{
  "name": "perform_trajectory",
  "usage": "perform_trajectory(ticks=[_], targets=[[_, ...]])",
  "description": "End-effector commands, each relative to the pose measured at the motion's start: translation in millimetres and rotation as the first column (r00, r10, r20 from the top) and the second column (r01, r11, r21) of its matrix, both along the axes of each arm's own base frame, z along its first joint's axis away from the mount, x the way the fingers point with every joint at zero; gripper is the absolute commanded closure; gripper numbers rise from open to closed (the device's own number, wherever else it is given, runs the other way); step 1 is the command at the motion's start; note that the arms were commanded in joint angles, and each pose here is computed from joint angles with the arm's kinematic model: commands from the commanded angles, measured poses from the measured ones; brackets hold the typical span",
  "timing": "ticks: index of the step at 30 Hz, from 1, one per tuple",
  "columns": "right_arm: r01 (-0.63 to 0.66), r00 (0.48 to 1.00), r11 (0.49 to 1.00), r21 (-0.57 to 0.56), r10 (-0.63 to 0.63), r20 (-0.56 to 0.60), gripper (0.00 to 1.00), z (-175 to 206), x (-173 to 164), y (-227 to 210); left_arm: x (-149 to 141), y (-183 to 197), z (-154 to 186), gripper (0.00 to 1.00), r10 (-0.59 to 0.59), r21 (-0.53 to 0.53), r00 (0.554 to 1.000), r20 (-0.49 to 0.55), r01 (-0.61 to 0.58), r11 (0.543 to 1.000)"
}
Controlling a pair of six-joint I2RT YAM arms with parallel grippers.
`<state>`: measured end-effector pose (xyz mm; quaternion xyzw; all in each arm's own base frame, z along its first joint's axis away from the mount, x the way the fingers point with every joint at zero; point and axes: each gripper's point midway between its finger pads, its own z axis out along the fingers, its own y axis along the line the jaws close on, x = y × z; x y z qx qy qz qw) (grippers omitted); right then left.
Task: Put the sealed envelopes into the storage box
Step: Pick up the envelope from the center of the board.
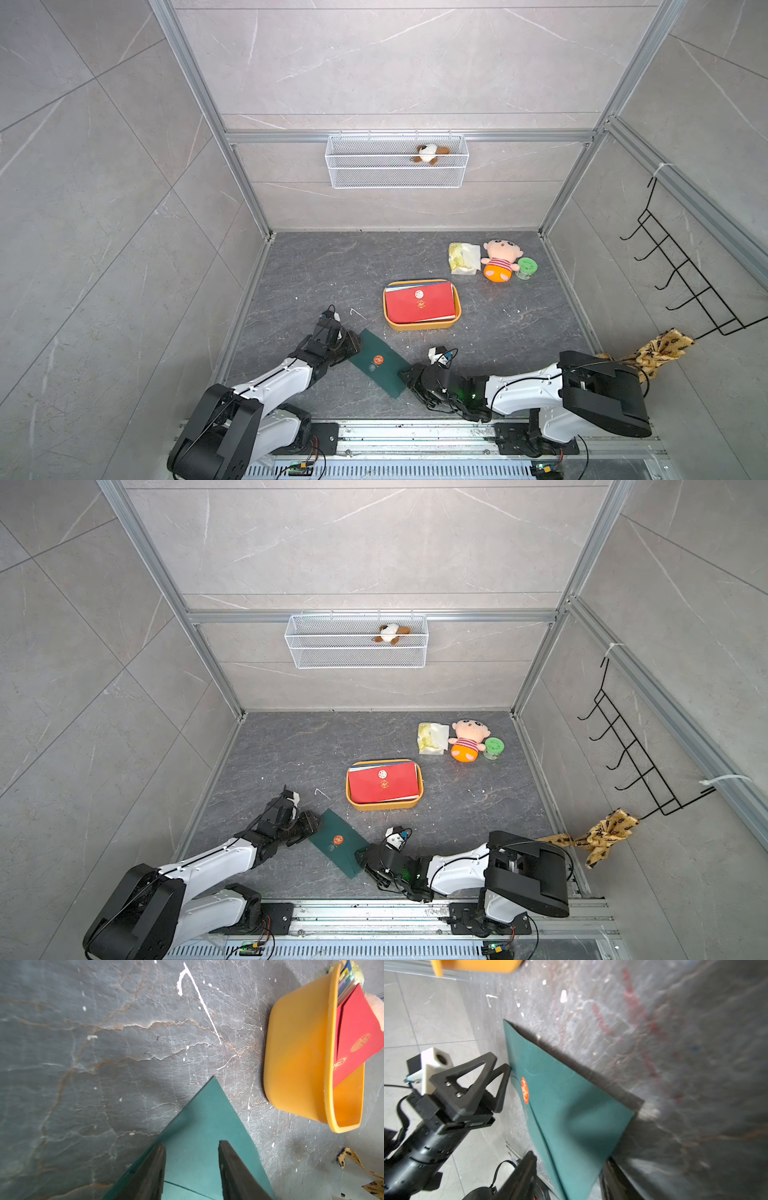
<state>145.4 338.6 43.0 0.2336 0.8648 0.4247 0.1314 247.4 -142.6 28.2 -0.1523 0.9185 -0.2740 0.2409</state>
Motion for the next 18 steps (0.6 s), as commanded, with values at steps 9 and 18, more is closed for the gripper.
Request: perform_trajectory(ticks=[9, 18], targets=[[-0.039, 0.989, 0.988, 0.150, 0.017, 0.145, 0.49, 59, 10, 20, -44, 12, -41, 0.53, -0.011, 0.056, 0.980, -0.200, 0.022, 0.998], [-0.010, 0.980, 0.974, 0.228, -0.035, 0.194, 0.49, 76, 15, 11, -44, 12, -42, 0.52, -0.013, 0.059, 0.979, -0.204, 0.026, 0.998]])
